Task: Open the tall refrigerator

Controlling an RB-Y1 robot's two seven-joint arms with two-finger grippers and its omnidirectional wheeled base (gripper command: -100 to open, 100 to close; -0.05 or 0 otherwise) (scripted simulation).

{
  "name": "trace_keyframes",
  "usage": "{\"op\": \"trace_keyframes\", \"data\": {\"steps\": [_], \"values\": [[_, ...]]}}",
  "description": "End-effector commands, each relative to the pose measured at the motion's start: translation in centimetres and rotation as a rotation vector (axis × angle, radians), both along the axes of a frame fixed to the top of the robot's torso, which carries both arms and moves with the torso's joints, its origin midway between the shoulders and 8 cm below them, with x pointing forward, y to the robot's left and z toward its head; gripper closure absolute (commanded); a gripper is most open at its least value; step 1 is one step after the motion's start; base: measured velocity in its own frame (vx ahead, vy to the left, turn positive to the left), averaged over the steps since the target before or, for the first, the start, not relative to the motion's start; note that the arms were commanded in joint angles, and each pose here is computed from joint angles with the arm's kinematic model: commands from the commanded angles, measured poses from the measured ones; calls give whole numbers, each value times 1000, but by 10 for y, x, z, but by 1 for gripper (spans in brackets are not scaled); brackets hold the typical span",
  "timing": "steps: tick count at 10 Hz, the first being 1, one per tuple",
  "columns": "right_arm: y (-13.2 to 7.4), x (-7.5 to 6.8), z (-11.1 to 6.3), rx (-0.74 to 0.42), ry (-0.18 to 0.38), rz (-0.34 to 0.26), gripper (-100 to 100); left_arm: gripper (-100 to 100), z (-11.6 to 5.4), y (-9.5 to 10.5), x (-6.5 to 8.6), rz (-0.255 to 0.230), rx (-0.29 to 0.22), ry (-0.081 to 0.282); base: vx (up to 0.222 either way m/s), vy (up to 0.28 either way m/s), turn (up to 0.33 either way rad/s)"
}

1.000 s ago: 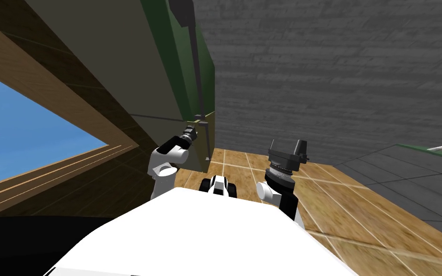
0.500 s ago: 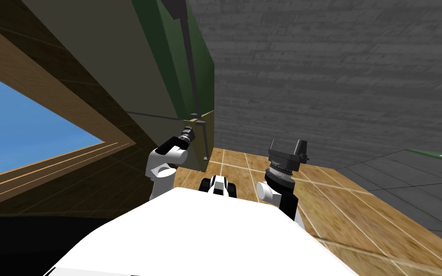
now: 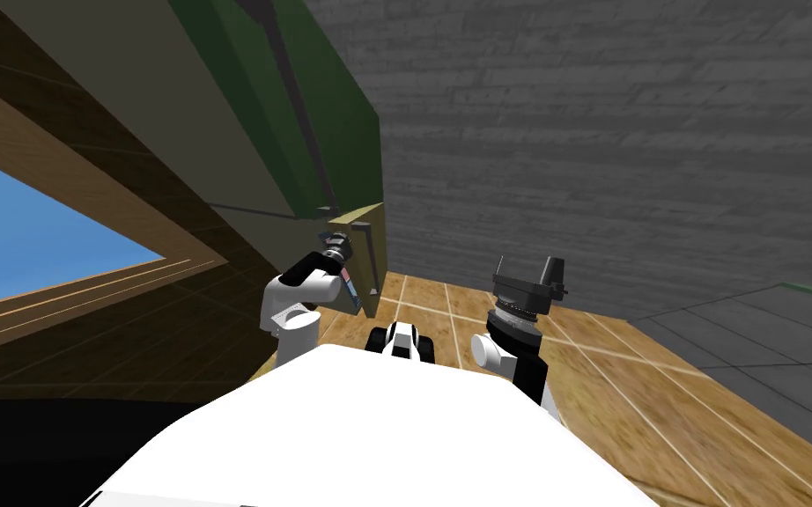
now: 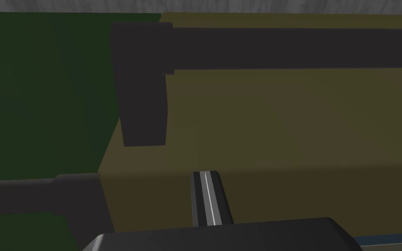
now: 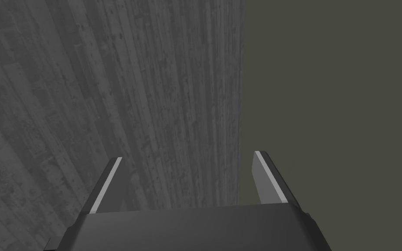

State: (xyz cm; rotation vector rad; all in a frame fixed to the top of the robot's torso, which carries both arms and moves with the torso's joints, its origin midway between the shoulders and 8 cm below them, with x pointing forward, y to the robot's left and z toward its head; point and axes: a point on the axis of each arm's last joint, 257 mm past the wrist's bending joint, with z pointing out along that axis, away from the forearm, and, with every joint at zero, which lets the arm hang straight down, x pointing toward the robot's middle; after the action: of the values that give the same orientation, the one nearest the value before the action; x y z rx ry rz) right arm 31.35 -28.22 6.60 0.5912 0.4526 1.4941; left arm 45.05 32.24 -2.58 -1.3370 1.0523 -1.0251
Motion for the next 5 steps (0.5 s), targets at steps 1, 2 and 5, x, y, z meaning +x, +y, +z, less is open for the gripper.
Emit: {"op": "trace_keyframes", "data": {"steps": [1,2,5], "values": [[0,0,0,0,0,0,0,100,24,11,-6,37,14,-51,101,-260,75],[0,0,0,0,0,0,0,100,24,11,-6,37,14,-51,7,-130,-35],[0,0,0,-1,0,0,0,100,24,11,-6,37,14,-51,-18,10,-16]]}}
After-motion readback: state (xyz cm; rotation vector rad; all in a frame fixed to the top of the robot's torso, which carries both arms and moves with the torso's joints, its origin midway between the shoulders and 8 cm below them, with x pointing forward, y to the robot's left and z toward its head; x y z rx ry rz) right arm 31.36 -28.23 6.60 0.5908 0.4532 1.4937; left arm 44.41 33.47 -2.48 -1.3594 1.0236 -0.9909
